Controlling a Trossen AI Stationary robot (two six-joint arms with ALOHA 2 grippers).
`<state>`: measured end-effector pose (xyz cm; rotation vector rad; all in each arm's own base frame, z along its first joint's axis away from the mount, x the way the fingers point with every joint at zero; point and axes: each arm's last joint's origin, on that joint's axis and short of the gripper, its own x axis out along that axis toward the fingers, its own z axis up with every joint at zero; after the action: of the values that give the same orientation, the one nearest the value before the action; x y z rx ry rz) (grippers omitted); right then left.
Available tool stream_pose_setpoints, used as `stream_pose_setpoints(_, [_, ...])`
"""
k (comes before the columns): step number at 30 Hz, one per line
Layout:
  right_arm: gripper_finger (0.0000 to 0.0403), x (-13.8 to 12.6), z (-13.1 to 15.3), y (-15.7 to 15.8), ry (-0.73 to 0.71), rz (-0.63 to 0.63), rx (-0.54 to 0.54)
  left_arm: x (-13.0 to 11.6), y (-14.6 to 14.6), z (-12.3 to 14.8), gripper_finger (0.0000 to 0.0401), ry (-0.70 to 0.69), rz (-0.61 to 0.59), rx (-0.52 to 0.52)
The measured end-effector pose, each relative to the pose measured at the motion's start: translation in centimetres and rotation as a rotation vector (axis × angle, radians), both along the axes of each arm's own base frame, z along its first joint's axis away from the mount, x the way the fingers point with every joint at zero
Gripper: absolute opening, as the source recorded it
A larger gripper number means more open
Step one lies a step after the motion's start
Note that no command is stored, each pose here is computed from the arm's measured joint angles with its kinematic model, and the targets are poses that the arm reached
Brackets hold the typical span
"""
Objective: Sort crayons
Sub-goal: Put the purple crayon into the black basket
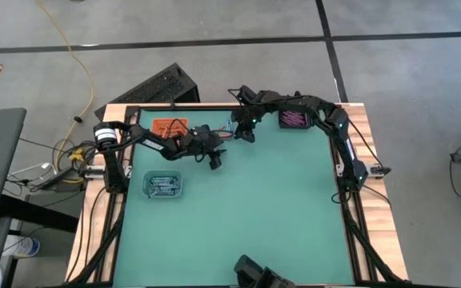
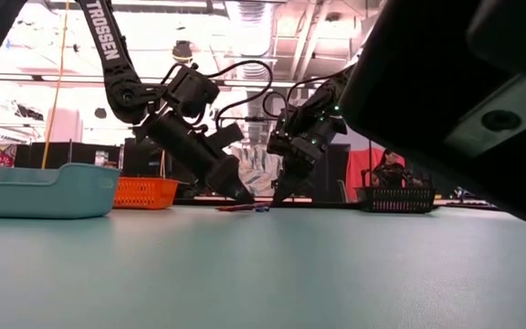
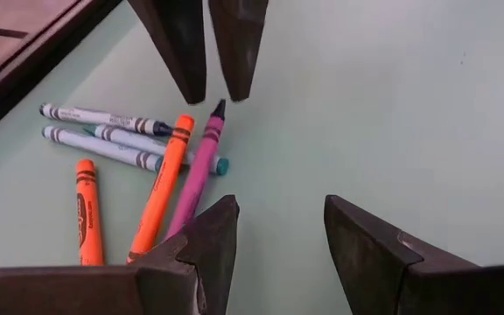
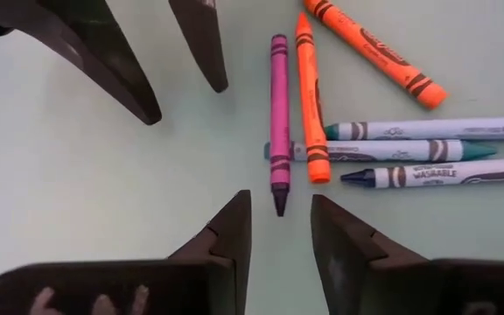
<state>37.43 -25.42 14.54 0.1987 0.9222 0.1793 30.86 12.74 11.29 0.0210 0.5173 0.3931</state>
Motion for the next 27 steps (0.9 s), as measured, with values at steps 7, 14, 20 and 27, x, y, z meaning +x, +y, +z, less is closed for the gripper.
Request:
stream_pose_setpoints(7, [0.0104,0.0,0.0,0.0,0.003,-0.003,0.004,0.0,0.0,0.0,0.0162,-0.003,-0.016,-0.009])
stream_pose_setpoints(14, [0.0104,-0.2,-0.1,0.1,0.022,0.002,0.014,0.0,-0.1,-0.1,0.0162,0.013,-0.030,-0.013])
stream_pose_setpoints(20, [0.0104,-0.5,-0.2,0.0,0.025,0.022,0.017,0.0,-0.2,-0.1,0.0162,0.031,-0.053,0.026])
stream_pose_setpoints(27, [0.0104,-1.2,-0.3,-0.1,0.034,0.084,0.025,0.1,-0.3,-0.1,0.0162,0.049,-0.038,0.086])
